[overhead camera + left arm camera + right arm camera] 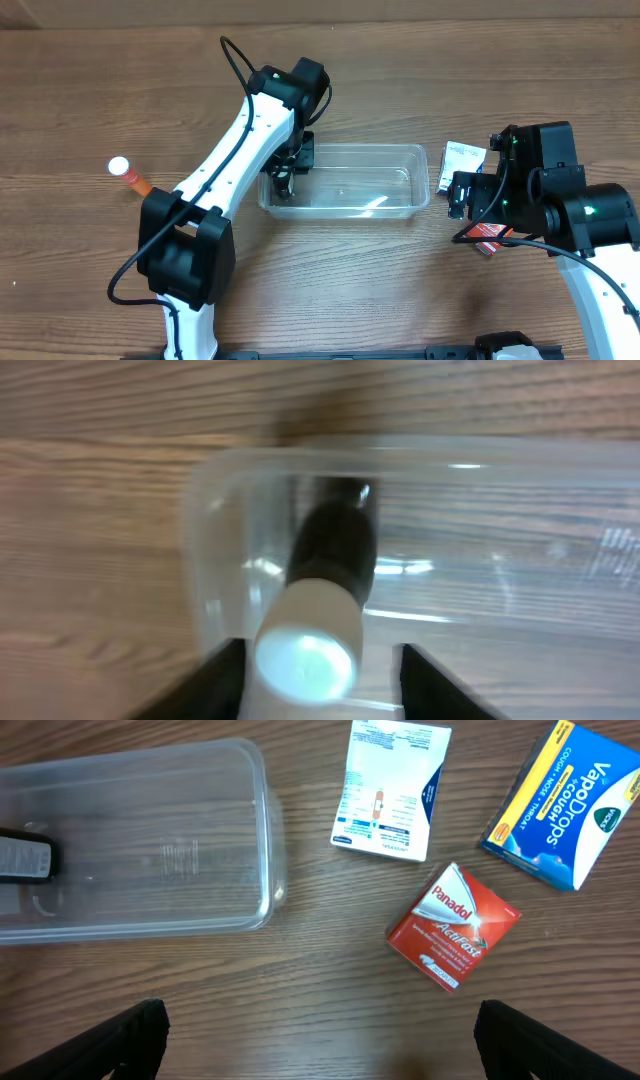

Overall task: Pack container
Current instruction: 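Carry the bottle into the container's left end and release, then move the left gripper back and grasp the orange Redoxon tube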

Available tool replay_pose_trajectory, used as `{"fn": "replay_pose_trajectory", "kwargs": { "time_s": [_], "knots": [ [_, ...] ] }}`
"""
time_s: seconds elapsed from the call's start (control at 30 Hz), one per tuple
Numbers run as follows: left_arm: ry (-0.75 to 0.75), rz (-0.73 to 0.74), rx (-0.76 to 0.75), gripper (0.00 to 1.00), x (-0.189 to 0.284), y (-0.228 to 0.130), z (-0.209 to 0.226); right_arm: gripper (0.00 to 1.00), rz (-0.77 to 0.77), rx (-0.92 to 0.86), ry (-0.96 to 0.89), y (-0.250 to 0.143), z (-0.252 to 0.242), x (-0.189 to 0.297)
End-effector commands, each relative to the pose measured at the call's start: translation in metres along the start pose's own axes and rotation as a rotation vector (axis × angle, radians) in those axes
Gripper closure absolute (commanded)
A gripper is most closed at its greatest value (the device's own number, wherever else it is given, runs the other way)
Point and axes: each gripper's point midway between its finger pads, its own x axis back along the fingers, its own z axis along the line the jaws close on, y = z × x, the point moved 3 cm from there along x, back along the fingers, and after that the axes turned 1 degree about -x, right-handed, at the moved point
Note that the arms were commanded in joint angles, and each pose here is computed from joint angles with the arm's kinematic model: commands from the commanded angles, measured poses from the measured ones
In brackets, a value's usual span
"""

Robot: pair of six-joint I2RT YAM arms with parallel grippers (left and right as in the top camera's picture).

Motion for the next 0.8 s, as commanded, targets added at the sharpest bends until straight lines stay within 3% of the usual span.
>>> {"fn": "replay_pose_trajectory", "kwargs": {
  "time_s": [0.0, 0.03, 0.1, 0.2, 0.33, 0.53, 0.77],
  "knots": [
    [-0.011, -0.274, 0.066, 0.21, 0.101, 0.01, 0.036, 0.0, -0.035, -0.001, 0.003, 0.007, 0.001, 0.008],
    [-0.022, -0.326, 0.1, 0.08, 0.124, 0.006, 0.052, 0.0, -0.035, -0.001, 0.003, 0.007, 0.001, 0.008],
    [-0.042, -0.395, 0.2, 0.01, 0.154, -0.005, 0.091, 0.0, -0.035, -0.001, 0.003, 0.007, 0.001, 0.008],
    [-0.017, -0.418, 0.481, 0.0, 0.171, -0.025, 0.193, 0.0, -0.035, -0.001, 0.004, 0.006, 0.001, 0.008],
    [-0.006, -0.275, 0.691, 0.0, 0.129, -0.035, 0.266, 0.0, -0.034, -0.001, 0.004, 0.006, 0.001, 0.008],
    [-0.012, -0.02, 0.684, 0.0, 0.035, -0.017, 0.282, 0.0, -0.032, -0.001, 0.003, 0.006, 0.001, 0.008],
    [-0.009, 0.144, 0.651, 0.0, -0.039, 0.003, 0.28, 0.0, -0.028, -0.001, 0.002, 0.005, 0.0, 0.008]
  ]
}}
